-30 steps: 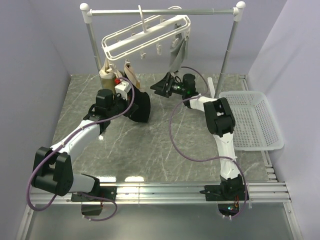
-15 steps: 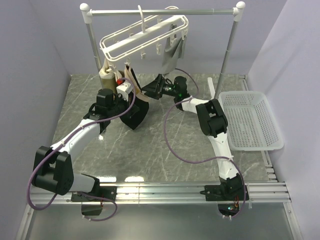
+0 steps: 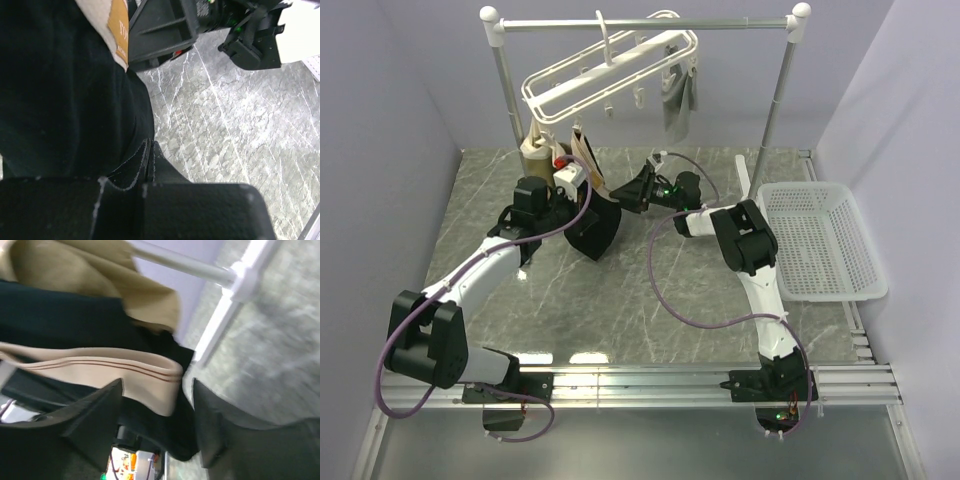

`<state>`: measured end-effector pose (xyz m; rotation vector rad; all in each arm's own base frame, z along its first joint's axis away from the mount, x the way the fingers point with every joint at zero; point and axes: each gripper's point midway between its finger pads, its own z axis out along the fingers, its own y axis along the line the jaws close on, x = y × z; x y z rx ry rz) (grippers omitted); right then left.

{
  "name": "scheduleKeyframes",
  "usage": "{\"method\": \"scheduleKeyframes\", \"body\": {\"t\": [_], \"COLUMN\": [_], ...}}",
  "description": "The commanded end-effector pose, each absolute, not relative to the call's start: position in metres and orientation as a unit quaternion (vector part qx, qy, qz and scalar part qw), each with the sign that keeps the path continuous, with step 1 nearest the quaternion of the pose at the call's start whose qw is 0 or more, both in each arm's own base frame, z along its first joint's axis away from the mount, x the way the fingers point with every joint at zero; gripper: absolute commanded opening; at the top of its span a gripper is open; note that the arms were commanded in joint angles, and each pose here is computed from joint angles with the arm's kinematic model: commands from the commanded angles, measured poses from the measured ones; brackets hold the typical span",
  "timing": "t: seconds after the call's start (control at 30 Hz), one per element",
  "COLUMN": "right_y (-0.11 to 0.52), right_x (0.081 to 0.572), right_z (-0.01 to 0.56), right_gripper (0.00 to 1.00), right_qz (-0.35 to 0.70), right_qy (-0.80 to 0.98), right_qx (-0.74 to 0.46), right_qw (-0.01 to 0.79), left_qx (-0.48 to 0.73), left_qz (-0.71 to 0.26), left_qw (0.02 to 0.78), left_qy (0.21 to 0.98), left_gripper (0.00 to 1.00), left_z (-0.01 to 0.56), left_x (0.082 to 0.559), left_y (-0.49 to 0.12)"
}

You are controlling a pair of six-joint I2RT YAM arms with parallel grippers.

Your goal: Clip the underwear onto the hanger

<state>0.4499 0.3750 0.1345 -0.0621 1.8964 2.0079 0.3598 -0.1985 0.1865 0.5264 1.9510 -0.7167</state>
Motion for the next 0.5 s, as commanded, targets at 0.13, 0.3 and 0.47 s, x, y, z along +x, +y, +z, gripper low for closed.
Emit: {"method": "scheduleKeyframes", "body": {"t": [0.13,0.3,0.47], "right_y": [0.366,0.348,0.321], "right_x": [0.440,0.424,0.386], "right_z": [0.233,0.235,0.254], "right_gripper": [0.31,0.00,0.00], "right_qz": [0.760,0.748,0.733], "right_qy": [0.590,0.602,0.613], "right_qx": [-0.079,-0.084,-0.097], "right_qw": [0.259,0.266,0.278], "left_qx": [0.222,0.183,0.136], "left_qz": [-0.292,-0.304,-0.334], "left_qw": [0.496,0.473,0.473], "left_qy": [0.787,0.806,0.804], "left_gripper": [0.00,0.02,0.17], "left_z": [0.207,0.204,0.210], "left_x": [0.370,0.363,0.337], "left_y": [-0.200,-0.196,-0.192]}}
